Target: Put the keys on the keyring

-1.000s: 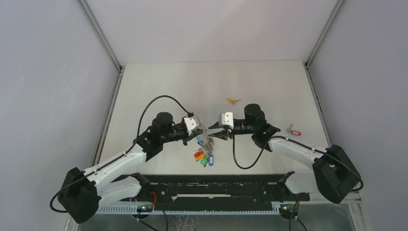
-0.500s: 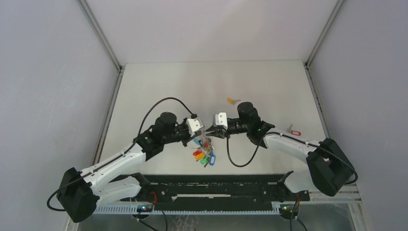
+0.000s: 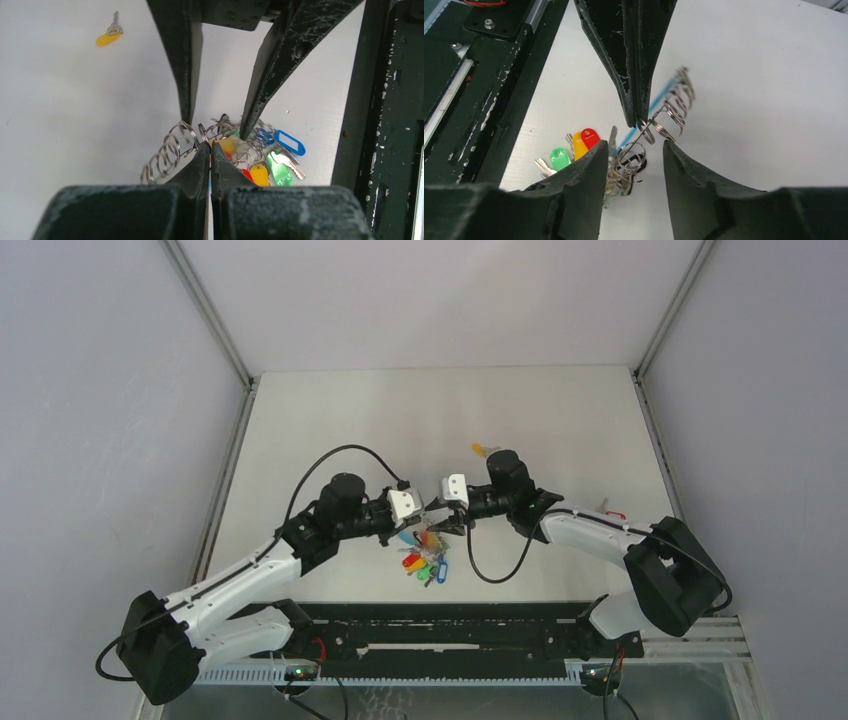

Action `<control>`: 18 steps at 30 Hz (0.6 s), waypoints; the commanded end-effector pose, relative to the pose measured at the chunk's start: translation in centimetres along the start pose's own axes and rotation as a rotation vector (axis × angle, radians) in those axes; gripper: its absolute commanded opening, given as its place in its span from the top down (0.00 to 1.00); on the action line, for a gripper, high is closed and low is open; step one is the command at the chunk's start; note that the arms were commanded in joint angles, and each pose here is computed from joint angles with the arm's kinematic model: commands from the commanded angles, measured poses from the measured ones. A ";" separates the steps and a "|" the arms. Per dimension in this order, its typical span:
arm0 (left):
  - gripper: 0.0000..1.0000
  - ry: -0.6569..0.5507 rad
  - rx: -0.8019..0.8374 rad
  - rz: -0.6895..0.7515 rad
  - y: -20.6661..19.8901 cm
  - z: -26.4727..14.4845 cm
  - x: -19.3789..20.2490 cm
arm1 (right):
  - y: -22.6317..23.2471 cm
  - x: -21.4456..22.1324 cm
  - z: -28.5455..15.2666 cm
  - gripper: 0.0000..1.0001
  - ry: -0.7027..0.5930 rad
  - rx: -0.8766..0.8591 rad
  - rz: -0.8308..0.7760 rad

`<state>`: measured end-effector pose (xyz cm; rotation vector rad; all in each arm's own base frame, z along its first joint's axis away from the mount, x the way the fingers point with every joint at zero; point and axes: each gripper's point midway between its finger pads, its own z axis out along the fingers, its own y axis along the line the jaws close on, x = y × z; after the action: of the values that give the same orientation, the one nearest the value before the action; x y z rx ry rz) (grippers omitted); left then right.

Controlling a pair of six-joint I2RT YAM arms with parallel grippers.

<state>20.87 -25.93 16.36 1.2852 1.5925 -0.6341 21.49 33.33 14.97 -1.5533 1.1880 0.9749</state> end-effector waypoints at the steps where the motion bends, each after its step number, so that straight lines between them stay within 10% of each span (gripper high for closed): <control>1: 1.00 -0.106 0.041 0.070 -0.4 -0.4 -3.3 | -1.7 -2.4 0.0 0.52 -0.059 0.016 -0.093; 9: 1.00 -0.093 0.032 0.070 -0.2 -0.3 -2.9 | -2.1 -2.5 0.0 0.30 -0.068 0.027 -0.107; 18: 1.00 -0.063 -0.016 0.065 0.7 -0.2 -2.2 | -1.9 -2.3 -2.4 0.30 -0.034 0.099 -0.102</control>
<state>20.67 -25.95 16.24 1.3017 1.5868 -0.6389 23.10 32.52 15.65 -1.5187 1.1788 0.9172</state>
